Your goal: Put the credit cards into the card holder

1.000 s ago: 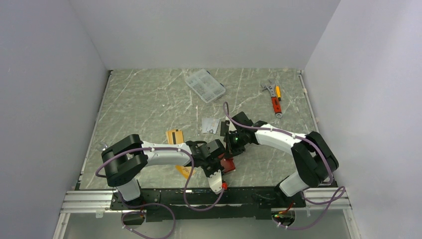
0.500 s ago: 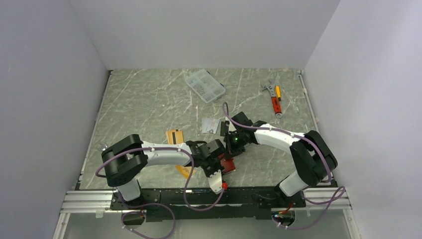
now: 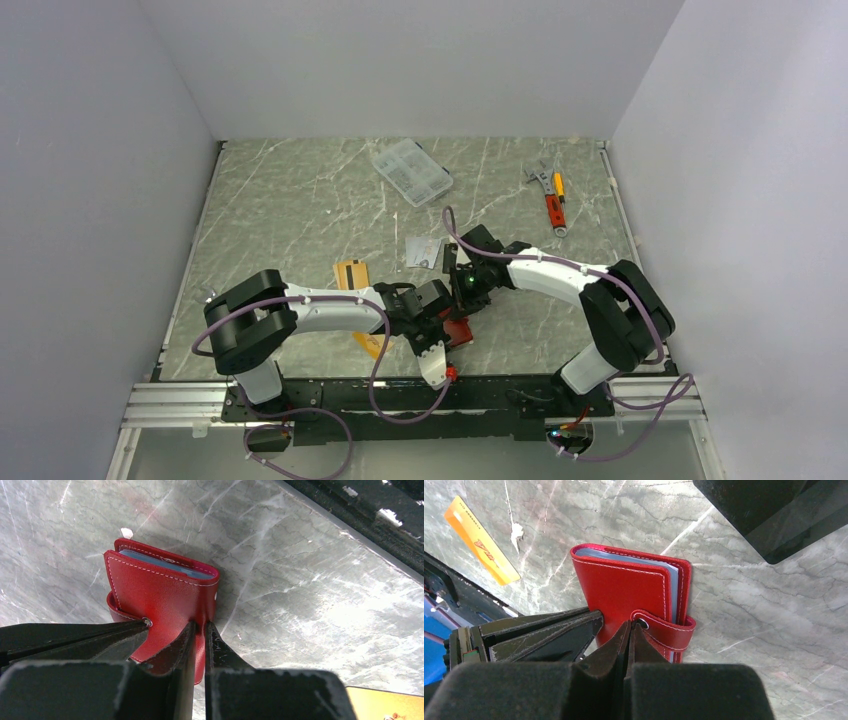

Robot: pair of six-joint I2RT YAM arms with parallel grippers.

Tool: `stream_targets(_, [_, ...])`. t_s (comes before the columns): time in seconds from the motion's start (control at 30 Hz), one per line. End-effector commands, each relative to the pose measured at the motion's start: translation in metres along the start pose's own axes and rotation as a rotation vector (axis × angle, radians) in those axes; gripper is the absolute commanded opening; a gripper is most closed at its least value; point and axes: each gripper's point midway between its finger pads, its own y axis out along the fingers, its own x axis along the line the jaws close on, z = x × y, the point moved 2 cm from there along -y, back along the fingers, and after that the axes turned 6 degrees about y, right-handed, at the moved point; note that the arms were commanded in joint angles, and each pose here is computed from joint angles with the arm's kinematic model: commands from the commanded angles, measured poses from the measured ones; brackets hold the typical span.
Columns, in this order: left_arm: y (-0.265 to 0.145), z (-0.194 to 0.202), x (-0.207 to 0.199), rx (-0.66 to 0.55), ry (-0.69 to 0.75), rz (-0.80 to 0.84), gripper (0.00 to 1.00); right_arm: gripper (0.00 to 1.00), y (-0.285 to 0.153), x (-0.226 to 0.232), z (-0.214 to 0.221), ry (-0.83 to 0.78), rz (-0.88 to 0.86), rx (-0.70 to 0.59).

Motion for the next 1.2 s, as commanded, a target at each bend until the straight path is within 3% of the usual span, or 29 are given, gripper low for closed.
stream_targets(0.0, [0.027, -0.007, -0.054, -0.059, -0.061, 0.188, 0.03, 0.00, 0.008, -0.024, 0.013, 0.014, 0.130, 0.034])
stream_targets(0.33, [0.026, -0.006, -0.050, -0.052, -0.063, 0.183, 0.03, 0.00, 0.013, -0.035, 0.020, 0.058, 0.206, 0.001])
stream_targets(1.17, [0.024, -0.004, -0.043, -0.047, -0.078, 0.174, 0.03, 0.00, 0.028, -0.056, 0.043, 0.088, 0.350, 0.082])
